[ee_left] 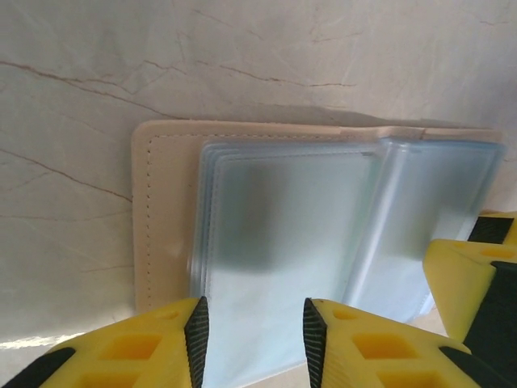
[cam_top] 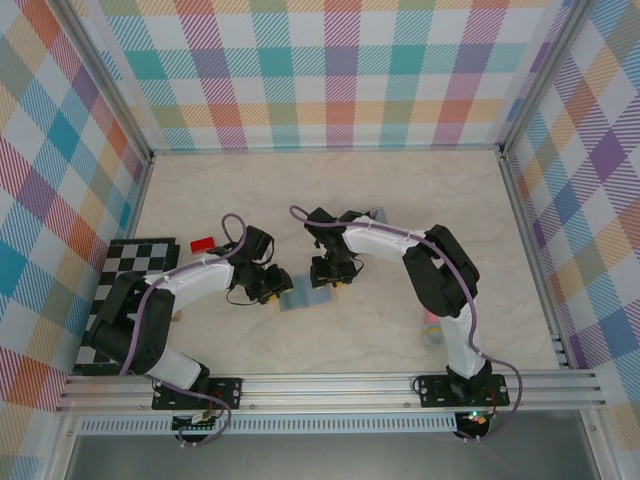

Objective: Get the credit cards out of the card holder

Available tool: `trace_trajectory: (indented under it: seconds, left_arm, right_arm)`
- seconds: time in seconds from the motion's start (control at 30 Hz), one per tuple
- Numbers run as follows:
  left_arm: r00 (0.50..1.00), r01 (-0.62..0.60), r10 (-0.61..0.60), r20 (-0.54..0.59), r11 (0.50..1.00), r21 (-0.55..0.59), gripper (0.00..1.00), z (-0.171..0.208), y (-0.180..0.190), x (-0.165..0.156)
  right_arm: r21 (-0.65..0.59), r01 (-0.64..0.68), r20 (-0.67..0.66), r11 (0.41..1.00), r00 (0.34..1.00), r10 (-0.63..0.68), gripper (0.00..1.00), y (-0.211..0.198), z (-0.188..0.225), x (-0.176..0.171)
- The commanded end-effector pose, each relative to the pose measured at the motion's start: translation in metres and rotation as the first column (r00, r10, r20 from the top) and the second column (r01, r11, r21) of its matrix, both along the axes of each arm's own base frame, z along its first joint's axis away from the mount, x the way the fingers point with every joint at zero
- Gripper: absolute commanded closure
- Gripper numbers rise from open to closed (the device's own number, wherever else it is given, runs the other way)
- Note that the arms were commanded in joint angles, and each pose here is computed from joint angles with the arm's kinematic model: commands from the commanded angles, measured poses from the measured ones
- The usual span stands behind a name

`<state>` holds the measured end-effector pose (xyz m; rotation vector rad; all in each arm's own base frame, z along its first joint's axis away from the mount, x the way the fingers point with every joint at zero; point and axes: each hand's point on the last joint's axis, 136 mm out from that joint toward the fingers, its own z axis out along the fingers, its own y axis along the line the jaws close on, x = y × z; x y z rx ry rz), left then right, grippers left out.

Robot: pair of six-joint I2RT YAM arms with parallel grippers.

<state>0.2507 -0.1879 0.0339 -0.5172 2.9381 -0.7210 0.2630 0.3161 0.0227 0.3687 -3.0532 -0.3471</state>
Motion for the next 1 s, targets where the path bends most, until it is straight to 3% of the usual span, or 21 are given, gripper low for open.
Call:
trace_trajectory:
  seconds: [0.0, 0.23, 0.43, 0.7, 0.97]
  left_arm:
    - [1.0, 0.022, -0.021, -0.01, 1.0, 0.018, 0.61, -0.005, 0.0, -0.003]
    - [0.999, 0.023, -0.022, -0.024, 0.999, 0.022, 0.58, -0.01, 0.0, -0.005]
    - [0.999, 0.038, -0.038, -0.01, 0.999, -0.023, 0.65, -0.003, -0.008, -0.003]
    - [0.999, 0.038, -0.038, 0.015, 0.999, 0.009, 0.66, 0.01, -0.001, -0.003]
    - [0.996, 0.072, -0.069, 0.047, 0.995, -0.071, 0.67, 0.029, -0.013, -0.004]
  right_arm:
    - [-0.023, 0.01, -0.045, 1.0, 0.999, -0.012, 0.52, -0.004, -0.01, -0.008]
    - [-0.024, 0.009, -0.05, 1.0, 0.999, -0.01, 0.52, -0.005, -0.011, -0.009]
    - [-0.021, 0.01, -0.049, 1.0, 0.999, -0.011, 0.52, -0.004, -0.011, -0.009]
    - [-0.02, 0.009, -0.049, 1.0, 0.999, -0.01, 0.52, -0.004, -0.01, -0.009]
    - [-0.016, 0.01, -0.047, 1.0, 0.999, -0.011, 0.52, -0.004, -0.009, -0.008]
